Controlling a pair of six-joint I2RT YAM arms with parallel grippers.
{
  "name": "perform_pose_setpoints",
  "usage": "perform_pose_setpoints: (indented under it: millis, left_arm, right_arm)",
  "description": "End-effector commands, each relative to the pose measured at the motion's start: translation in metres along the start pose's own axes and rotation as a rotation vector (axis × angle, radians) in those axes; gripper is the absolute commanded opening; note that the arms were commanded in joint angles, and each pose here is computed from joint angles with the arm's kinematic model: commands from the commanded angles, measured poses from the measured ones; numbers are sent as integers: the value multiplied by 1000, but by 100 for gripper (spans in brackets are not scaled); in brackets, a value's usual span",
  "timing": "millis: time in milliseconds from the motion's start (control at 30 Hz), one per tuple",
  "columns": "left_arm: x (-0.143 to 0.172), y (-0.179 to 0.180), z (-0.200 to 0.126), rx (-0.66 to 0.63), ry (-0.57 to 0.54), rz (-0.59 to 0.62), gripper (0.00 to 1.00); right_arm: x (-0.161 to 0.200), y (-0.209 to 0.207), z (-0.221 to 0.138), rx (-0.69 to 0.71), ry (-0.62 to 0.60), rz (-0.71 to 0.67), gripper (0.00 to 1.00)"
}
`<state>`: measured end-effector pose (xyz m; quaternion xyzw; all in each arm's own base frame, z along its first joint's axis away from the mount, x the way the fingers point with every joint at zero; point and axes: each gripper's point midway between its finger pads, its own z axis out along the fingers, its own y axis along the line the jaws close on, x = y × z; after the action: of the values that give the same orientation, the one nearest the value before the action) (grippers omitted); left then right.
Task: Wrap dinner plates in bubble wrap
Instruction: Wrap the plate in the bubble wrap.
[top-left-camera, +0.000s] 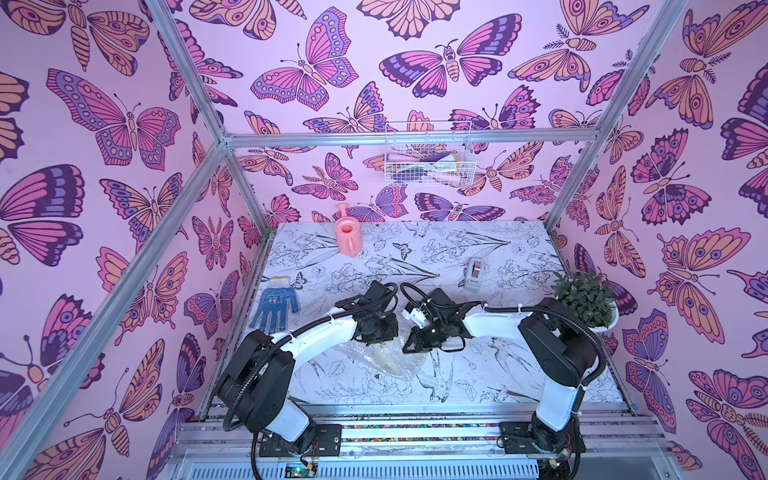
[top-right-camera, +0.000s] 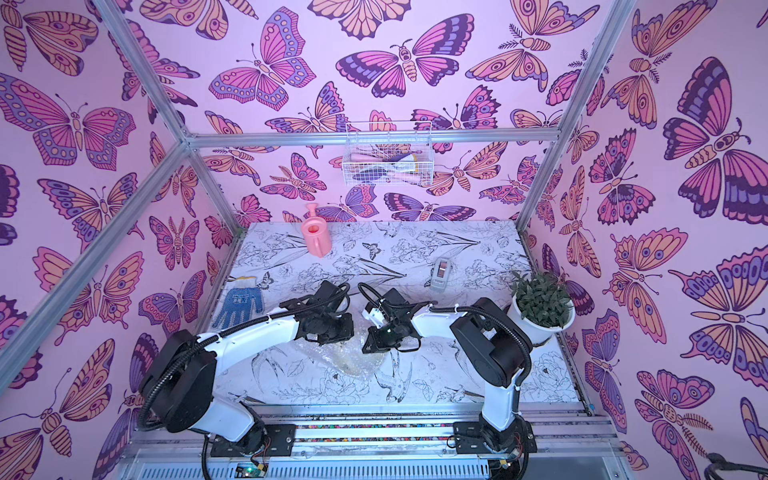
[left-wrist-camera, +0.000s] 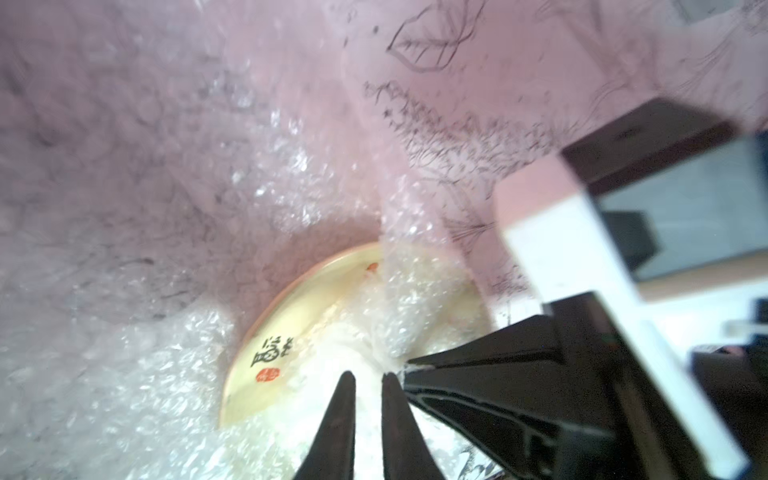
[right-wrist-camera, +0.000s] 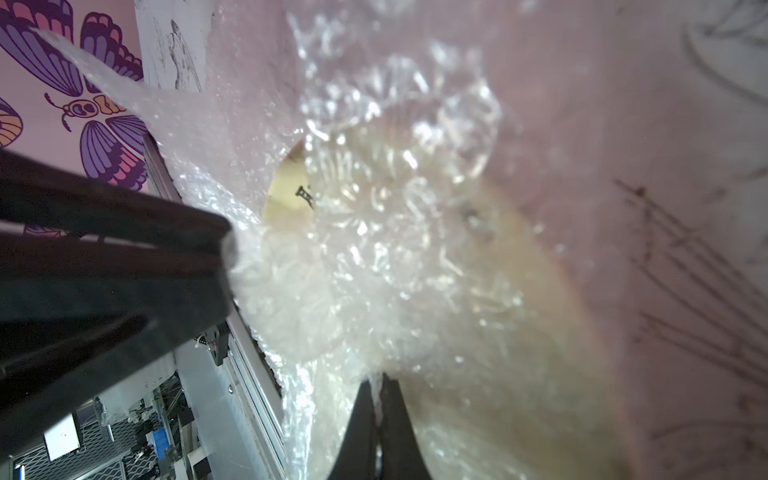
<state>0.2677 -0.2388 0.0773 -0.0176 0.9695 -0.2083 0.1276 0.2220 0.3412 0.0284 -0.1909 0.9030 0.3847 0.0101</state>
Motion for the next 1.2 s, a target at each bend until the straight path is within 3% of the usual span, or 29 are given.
perform_pose_setpoints:
  millis: [0, 200, 533, 667, 800, 900, 1033, 1167]
  left_arm:
    - [1, 3, 1, -41, 8, -17, 31]
    - [12, 4, 22, -60, 64, -22, 47]
    - [44, 44, 55, -208, 144, -37, 44]
    - [52, 52, 65, -231, 185, -43, 41]
    - [56, 57, 67, -243, 196, -42, 31]
    - [56, 58, 67, -245, 196, -43, 24]
    - [56, 58, 67, -244, 196, -43, 20]
    - [57, 58, 67, -242, 196, -45, 18]
  right_arm:
    - [40, -28, 13, 86, 128, 94, 2]
    - [36, -27, 14, 84, 124, 95, 1]
    - [32, -22, 13, 65, 111, 87, 2]
    - [31, -17, 7, 64, 103, 76, 15]
    - [28, -3, -8, 50, 82, 62, 36]
    - [23, 16, -22, 6, 57, 55, 41]
    - [11, 33, -37, -75, -8, 98, 34]
    - [-3, 20, -39, -85, -89, 220, 14]
